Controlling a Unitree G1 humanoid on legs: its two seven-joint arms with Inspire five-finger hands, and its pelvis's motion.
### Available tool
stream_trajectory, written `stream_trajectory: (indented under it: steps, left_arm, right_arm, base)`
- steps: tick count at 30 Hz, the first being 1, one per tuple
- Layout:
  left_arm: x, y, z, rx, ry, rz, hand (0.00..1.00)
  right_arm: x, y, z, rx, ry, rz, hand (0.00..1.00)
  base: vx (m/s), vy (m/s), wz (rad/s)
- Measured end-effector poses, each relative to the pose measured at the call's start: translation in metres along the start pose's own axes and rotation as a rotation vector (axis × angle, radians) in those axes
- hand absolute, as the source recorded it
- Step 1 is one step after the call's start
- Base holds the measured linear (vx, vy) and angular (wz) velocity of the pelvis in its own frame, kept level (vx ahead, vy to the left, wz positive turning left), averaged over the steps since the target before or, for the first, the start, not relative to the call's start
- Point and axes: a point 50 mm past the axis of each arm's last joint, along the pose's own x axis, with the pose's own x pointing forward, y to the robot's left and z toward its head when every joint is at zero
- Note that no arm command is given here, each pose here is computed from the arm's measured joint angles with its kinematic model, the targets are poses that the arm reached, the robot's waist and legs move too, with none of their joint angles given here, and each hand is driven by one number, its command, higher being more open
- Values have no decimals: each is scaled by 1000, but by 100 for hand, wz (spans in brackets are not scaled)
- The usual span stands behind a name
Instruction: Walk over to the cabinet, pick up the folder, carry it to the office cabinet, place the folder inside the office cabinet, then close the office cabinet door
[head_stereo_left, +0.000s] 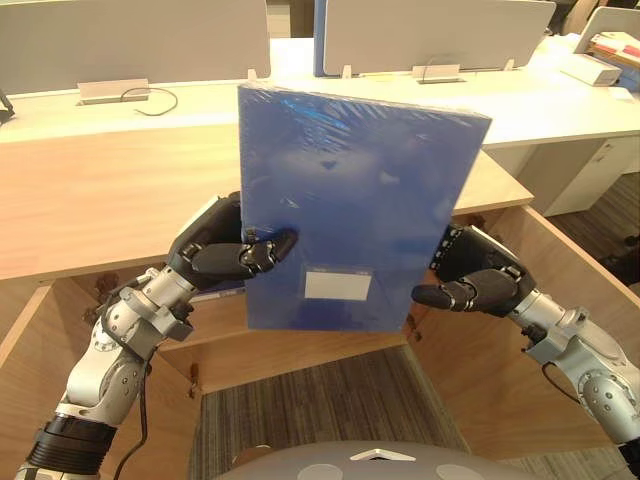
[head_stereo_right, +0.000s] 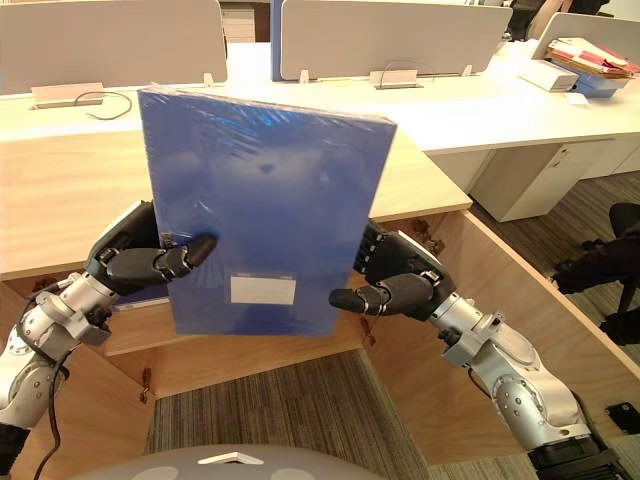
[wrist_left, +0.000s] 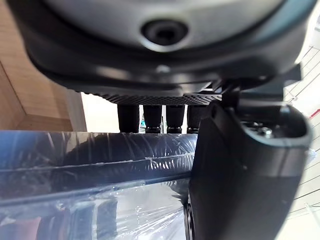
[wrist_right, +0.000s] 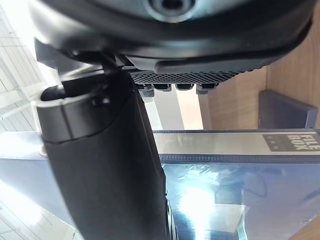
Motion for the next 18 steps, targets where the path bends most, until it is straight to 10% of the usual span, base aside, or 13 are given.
stream_trajectory:
  steps: [18]
  left_arm:
    - [15, -24, -20, -167, -96, 79, 0]
  right_arm:
    - [19, 18, -26, 157, -46, 8, 100]
  base:
    - [0, 0, 2]
